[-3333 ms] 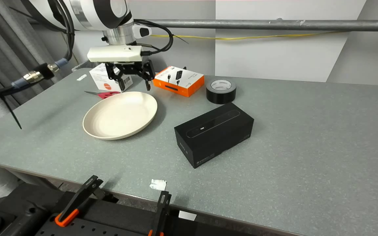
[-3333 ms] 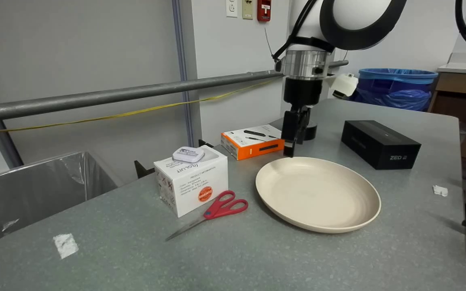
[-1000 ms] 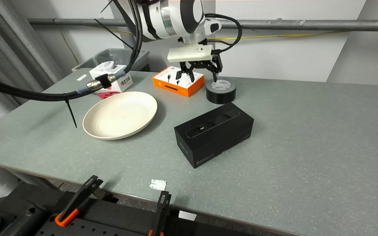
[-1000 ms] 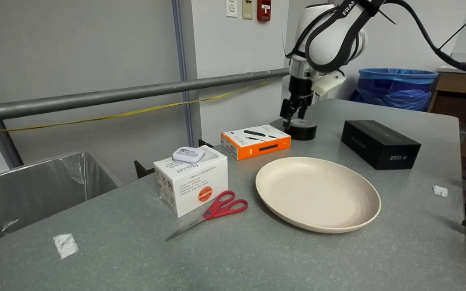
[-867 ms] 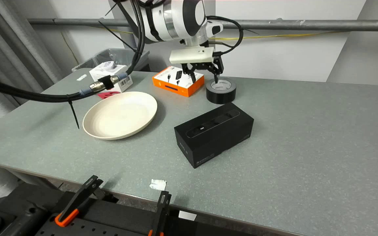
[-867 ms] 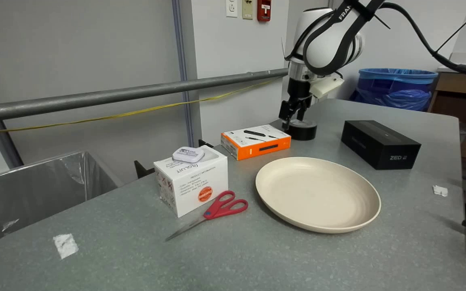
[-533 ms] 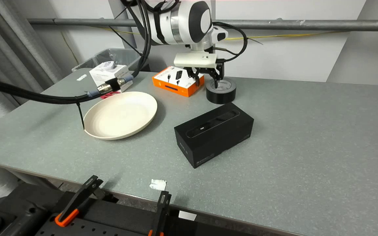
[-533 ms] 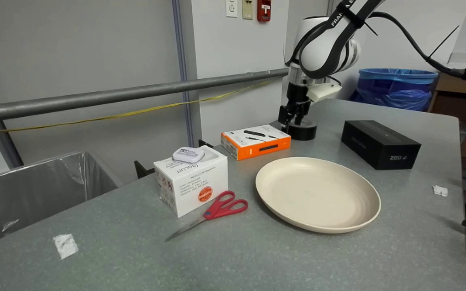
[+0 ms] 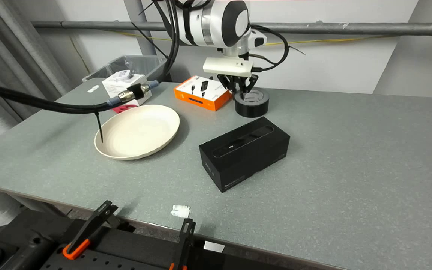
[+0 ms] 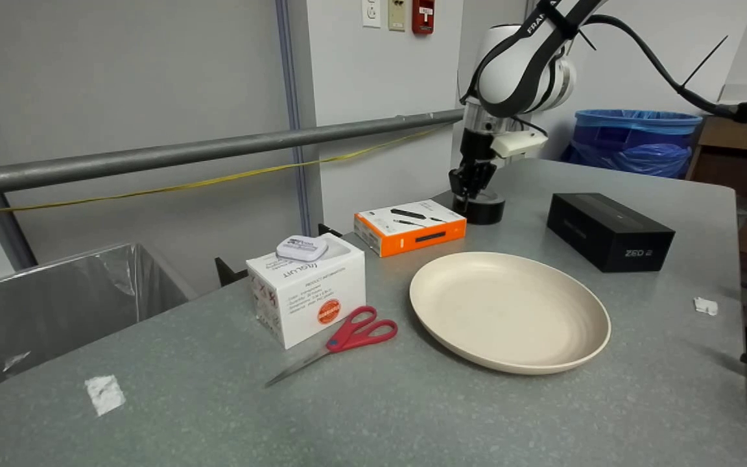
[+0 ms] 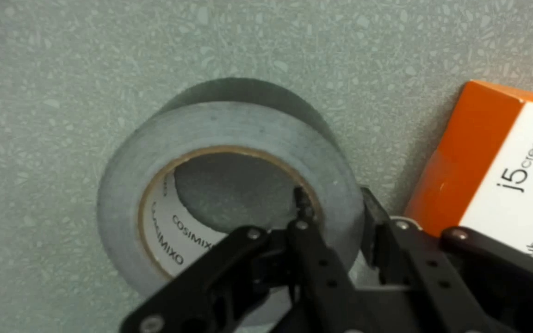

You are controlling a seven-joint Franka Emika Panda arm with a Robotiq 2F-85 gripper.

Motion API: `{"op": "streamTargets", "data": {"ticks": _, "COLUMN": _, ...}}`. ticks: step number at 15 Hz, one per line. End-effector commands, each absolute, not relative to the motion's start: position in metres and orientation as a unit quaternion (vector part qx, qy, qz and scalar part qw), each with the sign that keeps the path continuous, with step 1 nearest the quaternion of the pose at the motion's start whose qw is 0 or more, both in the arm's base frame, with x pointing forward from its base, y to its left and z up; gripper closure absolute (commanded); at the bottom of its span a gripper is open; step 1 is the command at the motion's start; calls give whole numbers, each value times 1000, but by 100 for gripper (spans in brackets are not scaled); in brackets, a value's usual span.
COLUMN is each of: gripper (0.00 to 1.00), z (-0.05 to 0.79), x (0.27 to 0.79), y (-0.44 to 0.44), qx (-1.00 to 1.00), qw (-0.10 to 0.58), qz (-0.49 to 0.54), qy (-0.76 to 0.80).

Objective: Put the black masking tape on the white plate

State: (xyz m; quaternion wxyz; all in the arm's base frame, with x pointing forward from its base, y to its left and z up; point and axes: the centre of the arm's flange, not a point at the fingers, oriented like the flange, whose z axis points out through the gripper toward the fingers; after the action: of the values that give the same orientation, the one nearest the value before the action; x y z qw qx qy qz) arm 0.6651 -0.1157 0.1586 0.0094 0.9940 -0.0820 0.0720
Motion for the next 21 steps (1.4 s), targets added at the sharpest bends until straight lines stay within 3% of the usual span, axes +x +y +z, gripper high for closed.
{"op": "streamTargets", "data": {"ticks": 1, "gripper": 94, "z": 197, "x": 657, "y": -103, "qx": 993, "qw": 8, "qz": 88, "qy": -75}}
{"op": "streamTargets", "data": {"ticks": 8, "gripper": 94, "z": 241, "x": 588, "y": 10, "qx": 990, "qw": 41, "qz": 115, "qy": 75}}
{"op": "streamTargets", "data": {"ticks": 15, "gripper": 94, "z": 196, "x": 503, "y": 167, "qx": 954, "qw": 90, "qz": 89, "qy": 270}}
{"op": "streamTargets", "data": {"ticks": 21, "gripper": 94, "z": 170, "x": 456, "y": 239, "qx": 920, "qw": 126, "qz": 87, "qy": 360}}
